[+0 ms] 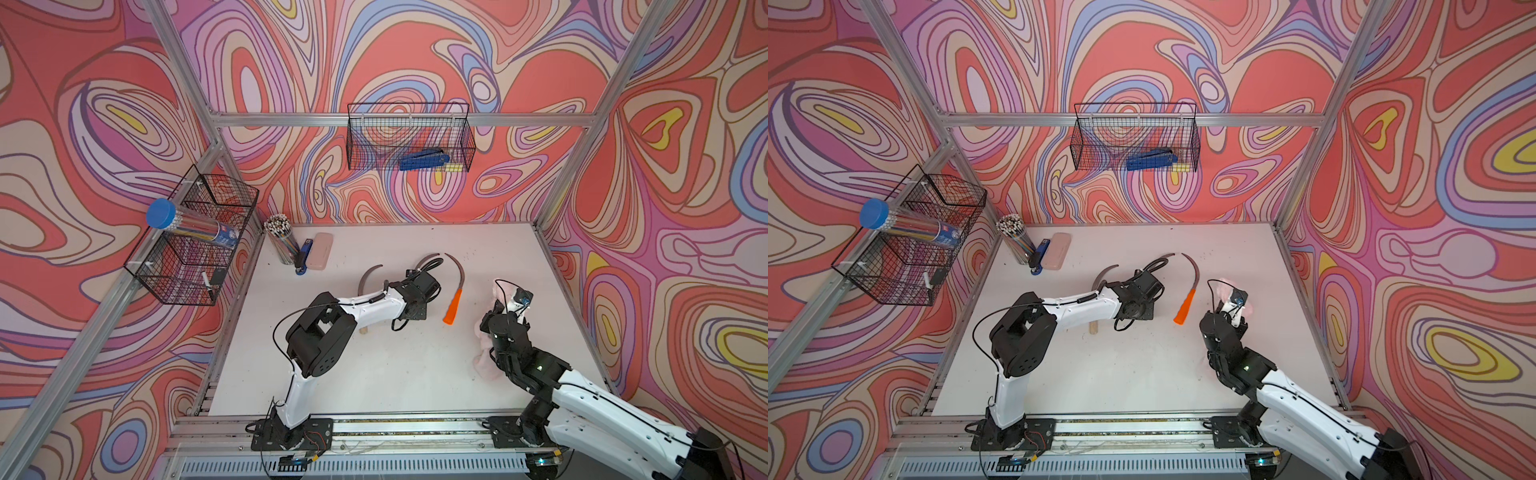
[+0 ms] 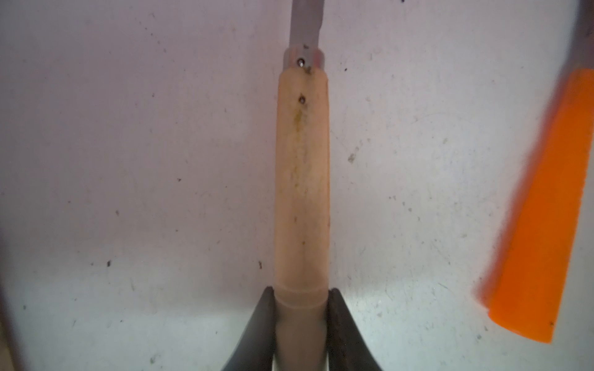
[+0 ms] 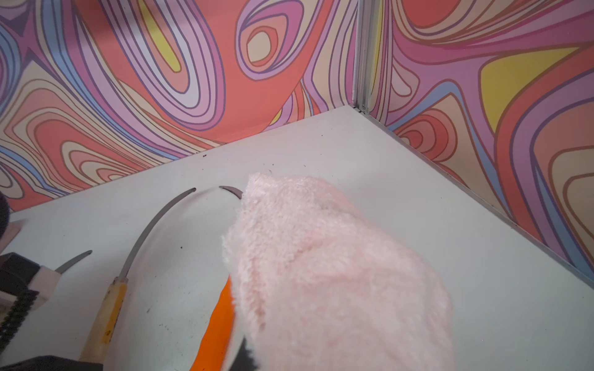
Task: Wipe small sickles with rags
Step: Place the small sickle at the center of the board, then pick up the small sickle from the center of the board, then wipe the small sickle.
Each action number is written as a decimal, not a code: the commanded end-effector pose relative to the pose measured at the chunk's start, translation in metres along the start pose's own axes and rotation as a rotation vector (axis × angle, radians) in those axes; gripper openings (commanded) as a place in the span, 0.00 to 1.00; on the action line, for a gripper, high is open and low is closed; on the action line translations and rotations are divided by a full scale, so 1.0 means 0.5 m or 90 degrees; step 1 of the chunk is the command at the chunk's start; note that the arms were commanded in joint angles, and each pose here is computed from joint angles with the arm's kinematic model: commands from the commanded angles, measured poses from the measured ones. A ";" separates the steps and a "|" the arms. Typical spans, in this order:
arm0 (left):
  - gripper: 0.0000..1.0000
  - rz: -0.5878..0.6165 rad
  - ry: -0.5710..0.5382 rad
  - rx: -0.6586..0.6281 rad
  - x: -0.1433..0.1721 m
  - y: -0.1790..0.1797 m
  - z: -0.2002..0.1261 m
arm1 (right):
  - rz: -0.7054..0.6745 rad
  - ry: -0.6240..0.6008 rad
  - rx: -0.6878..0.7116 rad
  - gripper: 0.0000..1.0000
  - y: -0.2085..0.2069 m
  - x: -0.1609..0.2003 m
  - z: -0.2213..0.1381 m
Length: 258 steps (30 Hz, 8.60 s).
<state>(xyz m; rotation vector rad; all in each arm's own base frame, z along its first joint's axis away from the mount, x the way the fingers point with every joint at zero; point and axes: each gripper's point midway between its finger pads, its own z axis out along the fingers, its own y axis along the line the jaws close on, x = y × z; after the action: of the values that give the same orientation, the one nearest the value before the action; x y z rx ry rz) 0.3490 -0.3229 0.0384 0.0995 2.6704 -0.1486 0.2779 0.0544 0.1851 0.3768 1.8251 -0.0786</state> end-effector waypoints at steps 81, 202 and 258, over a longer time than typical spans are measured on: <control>0.39 -0.057 -0.078 -0.080 0.127 0.311 -0.024 | 0.018 0.041 -0.033 0.00 0.006 0.032 0.054; 0.00 0.144 -0.362 0.117 -0.061 0.146 -0.301 | -0.109 0.316 -0.699 0.00 0.669 0.005 -0.038; 0.00 0.001 -0.343 -0.016 0.016 0.302 -0.320 | -0.071 0.433 -0.598 0.00 0.664 0.171 0.103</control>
<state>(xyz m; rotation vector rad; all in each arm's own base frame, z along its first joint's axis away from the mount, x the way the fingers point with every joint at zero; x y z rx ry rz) 0.2852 -0.1605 0.1609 0.0851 2.1481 -0.1295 0.3871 0.3849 0.1529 -0.4616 2.2418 0.9198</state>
